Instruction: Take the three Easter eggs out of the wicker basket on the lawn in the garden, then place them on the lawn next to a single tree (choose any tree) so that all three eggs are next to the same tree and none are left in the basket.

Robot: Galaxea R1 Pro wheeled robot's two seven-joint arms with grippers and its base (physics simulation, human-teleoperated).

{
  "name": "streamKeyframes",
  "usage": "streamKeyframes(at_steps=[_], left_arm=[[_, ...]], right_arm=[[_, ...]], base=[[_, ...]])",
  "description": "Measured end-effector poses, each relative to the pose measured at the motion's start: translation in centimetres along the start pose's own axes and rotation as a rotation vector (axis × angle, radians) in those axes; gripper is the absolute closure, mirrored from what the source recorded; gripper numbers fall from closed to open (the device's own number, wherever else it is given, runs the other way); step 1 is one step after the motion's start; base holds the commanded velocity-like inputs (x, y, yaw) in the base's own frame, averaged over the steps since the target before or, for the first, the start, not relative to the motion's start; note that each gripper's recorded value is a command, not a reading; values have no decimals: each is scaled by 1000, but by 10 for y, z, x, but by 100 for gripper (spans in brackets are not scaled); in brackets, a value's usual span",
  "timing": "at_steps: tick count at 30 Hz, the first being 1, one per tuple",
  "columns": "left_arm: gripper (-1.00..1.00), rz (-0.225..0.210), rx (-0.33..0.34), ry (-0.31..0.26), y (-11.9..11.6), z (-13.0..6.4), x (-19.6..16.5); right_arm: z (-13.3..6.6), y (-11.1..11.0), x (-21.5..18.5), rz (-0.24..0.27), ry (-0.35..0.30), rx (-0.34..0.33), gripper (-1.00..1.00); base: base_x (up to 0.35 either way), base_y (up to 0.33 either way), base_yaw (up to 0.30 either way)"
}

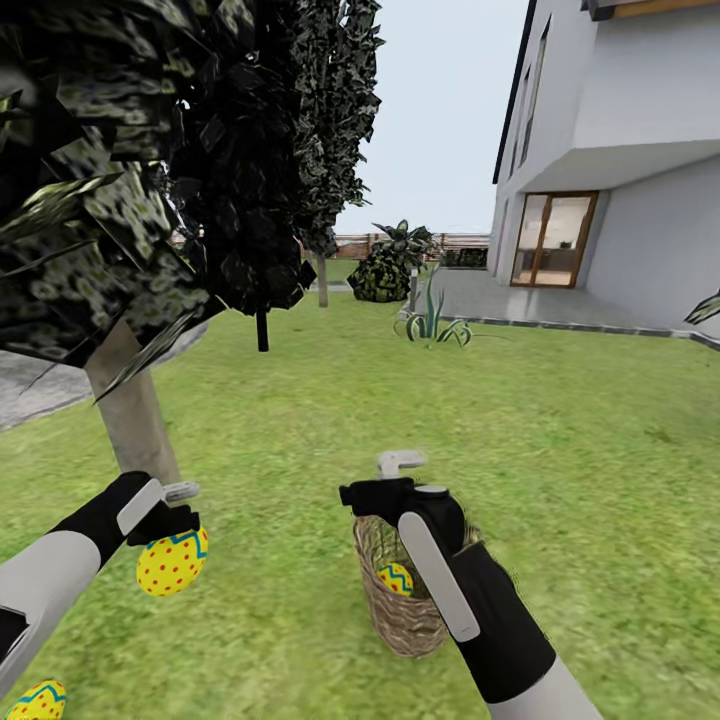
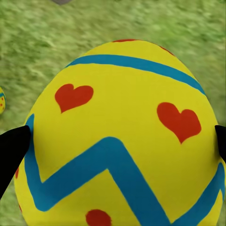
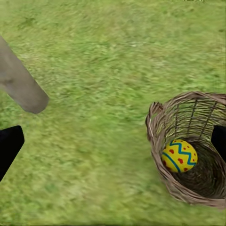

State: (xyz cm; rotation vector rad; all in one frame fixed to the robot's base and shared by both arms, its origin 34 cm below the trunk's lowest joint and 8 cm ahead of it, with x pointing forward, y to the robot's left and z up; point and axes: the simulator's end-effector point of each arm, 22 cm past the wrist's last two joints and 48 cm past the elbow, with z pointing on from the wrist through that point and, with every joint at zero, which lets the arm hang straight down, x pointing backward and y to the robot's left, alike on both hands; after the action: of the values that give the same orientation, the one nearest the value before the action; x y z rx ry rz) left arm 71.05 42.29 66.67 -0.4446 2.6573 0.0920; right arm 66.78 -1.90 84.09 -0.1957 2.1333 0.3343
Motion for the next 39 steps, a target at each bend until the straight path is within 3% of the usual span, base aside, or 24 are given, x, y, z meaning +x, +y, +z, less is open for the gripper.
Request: streamKeyframes(at_steps=[13,20,35,39], left_arm=[[100,-5,-18,-15,7,21,11],[100,-16,-17,-20,11,31,17],[100,-19,-17,-28,13,56,34],[100,-25,-18,-54,14,64,34]], right_arm=[[7,28,27,-66,-20,-42,-100],[10,58,52,-59,5,-129,-100],[18,60,79,-58,-2,-144,-100],[21,60,87,-58,-4,-145,-100]], base=[[0,0,63],[0,0,274],[0,0,286],[0,0,285]])
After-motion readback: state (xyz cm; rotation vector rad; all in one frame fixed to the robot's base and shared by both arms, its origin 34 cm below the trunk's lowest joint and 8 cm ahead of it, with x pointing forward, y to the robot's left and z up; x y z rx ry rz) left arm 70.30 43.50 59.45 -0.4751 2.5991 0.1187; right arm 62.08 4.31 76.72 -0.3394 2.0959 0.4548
